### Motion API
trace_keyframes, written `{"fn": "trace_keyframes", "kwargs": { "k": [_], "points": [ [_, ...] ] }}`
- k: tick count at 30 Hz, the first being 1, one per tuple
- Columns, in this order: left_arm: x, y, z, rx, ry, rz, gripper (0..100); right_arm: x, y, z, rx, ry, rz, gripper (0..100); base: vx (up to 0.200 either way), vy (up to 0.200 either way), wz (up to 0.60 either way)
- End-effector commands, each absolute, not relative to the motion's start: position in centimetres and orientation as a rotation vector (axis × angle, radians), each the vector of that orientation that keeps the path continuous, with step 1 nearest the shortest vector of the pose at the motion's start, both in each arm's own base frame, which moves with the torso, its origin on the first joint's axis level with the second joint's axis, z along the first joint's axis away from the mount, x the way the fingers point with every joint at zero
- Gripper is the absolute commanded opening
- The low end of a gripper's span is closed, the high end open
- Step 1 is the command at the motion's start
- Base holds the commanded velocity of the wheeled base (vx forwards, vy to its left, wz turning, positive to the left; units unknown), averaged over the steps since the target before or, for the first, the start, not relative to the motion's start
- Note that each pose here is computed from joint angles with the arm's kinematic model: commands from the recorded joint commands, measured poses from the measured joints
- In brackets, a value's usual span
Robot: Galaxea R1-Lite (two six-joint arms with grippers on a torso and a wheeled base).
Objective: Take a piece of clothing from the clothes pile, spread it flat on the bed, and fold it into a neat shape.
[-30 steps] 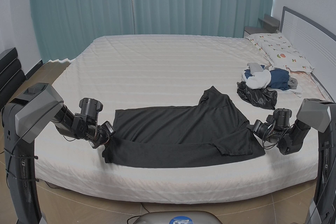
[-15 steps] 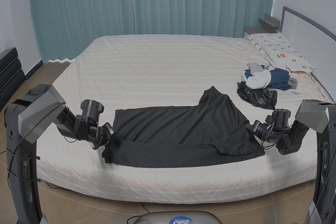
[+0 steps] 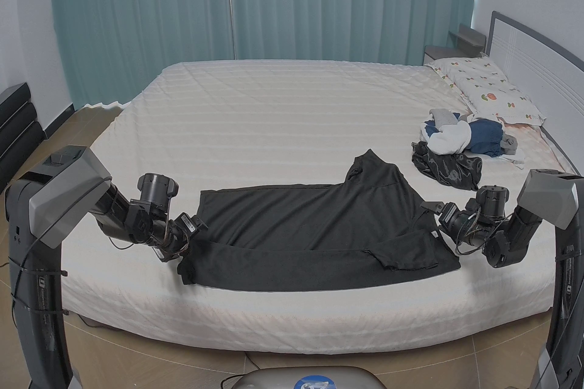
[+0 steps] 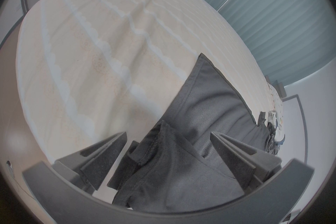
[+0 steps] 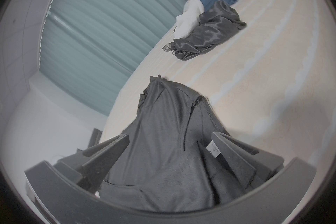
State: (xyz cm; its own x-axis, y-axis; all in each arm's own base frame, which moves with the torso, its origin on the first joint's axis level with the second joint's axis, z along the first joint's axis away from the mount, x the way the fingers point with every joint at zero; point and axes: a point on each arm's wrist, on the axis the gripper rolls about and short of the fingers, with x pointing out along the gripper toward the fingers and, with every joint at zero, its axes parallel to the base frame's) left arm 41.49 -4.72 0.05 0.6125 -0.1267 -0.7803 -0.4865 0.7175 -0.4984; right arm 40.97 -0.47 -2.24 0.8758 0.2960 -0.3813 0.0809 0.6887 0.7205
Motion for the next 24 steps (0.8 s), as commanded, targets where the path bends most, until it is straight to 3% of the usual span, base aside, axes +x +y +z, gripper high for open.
{"fn": "trace_keyframes", "kwargs": {
  "k": [1, 7, 19, 24],
  "points": [
    [40.3, -2.4, 2.5, -0.847, 0.884, 0.221, 100, 40.7, -0.6, -0.4, 0.916, 0.473, 0.115, 100, 0.000, 0.000, 0.00],
    [39.7, -1.6, 3.4, -0.939, 0.900, 0.174, 100, 40.7, -1.3, -2.5, 1.023, 0.481, 0.076, 100, 0.000, 0.000, 0.00],
    [39.7, -1.4, 3.1, -0.949, 0.909, 0.185, 100, 40.3, -1.5, -3.3, 1.019, 0.426, 0.111, 100, 0.200, 0.000, 0.00],
    [39.7, -1.4, 3.2, -0.965, 0.904, 0.191, 100, 40.2, -1.5, -3.4, 1.019, 0.430, 0.111, 100, 0.000, 0.000, 0.00]
  ]
}}
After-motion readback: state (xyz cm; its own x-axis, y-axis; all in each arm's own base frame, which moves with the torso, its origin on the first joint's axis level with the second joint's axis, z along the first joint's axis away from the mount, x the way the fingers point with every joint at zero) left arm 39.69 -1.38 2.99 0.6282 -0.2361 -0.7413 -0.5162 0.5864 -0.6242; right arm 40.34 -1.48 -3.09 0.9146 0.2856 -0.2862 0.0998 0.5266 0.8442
